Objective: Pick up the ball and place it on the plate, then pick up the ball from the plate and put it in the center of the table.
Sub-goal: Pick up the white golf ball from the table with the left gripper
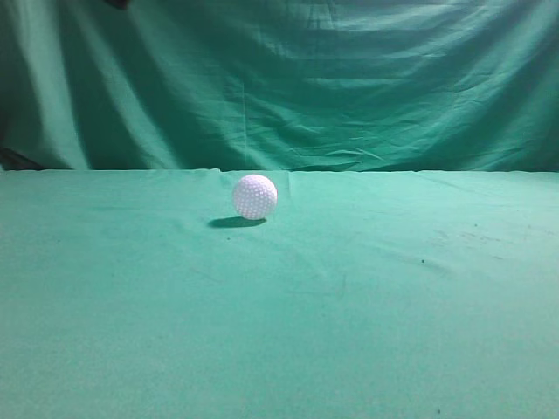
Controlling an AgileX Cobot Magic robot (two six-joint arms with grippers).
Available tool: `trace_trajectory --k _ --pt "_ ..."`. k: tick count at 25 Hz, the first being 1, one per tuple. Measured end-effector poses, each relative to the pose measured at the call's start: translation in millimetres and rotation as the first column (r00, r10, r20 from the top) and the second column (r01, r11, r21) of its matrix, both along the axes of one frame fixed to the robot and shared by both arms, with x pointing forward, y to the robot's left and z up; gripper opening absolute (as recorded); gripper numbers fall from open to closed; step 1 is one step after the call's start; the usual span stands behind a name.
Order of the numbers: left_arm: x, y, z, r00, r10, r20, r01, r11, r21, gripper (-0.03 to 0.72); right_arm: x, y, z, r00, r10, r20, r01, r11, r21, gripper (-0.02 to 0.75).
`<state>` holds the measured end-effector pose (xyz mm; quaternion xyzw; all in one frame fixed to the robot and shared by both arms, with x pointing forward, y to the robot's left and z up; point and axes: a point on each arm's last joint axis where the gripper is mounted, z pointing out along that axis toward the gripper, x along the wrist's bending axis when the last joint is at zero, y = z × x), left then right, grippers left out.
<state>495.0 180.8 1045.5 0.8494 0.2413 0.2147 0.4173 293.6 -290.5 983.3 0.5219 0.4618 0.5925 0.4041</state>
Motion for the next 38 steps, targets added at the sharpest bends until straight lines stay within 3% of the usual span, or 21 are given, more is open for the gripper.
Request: trace_trajectory --k 4,8,11,13,17,20,27,36,37,38 --pt "24.4 -20.6 -15.9 0.998 -0.038 -0.045 0.040 0.999 0.027 0.000 3.5 4.7 25.2 0.997 0.046 -0.067 -0.051 0.995 -0.082 0.000" --pt "50.3 -30.7 -38.4 0.994 -0.037 -0.105 0.042 0.998 0.045 0.000 16.9 7.2 41.9 0.987 0.059 -0.149 -0.075 0.992 -0.104 0.000" --pt "66.1 -37.6 -49.3 0.990 -0.046 -0.133 0.053 0.998 0.046 0.125 23.0 7.6 43.6 0.984 0.059 -0.169 -0.068 0.996 -0.053 0.000" --pt "75.4 -43.1 -52.3 0.987 -0.068 -0.147 0.074 0.997 0.036 0.247 23.6 8.4 42.4 0.981 0.066 -0.184 -0.075 0.996 -0.044 0.000" --pt "89.2 -54.0 -58.6 0.979 -0.117 -0.167 0.124 0.992 0.032 0.549 22.9 10.5 38.7 0.973 0.089 -0.214 -0.118 0.984 -0.130 0.000" --pt "94.3 -61.5 -64.3 0.975 -0.144 -0.166 0.158 0.985 0.073 0.660 21.9 12.1 36.1 0.965 0.106 -0.239 -0.147 0.976 -0.161 0.000" --pt "94.1 -86.4 -75.6 0.961 -0.209 -0.183 0.236 0.961 0.142 0.643 21.5 12.7 35.2 0.962 0.113 -0.248 -0.157 0.974 -0.163 0.000" --pt "107.8 -97.2 -106.7 0.949 -0.175 -0.262 0.219 0.964 0.150 0.643 20.9 13.7 33.9 0.957 0.124 -0.264 -0.169 0.973 -0.155 0.000" --pt "108.4 -97.4 -108.1 0.948 -0.173 -0.266 0.218 0.964 0.150 0.643 20.9 13.8 33.8 0.956 0.125 -0.265 -0.170 0.973 -0.155 0.048" --pt "108.6 -97.2 -111.4 0.946 -0.172 -0.273 0.220 0.963 0.156 0.643 20.9 13.8 33.8 0.956 0.125 -0.265 -0.170 0.973 -0.155 0.048"
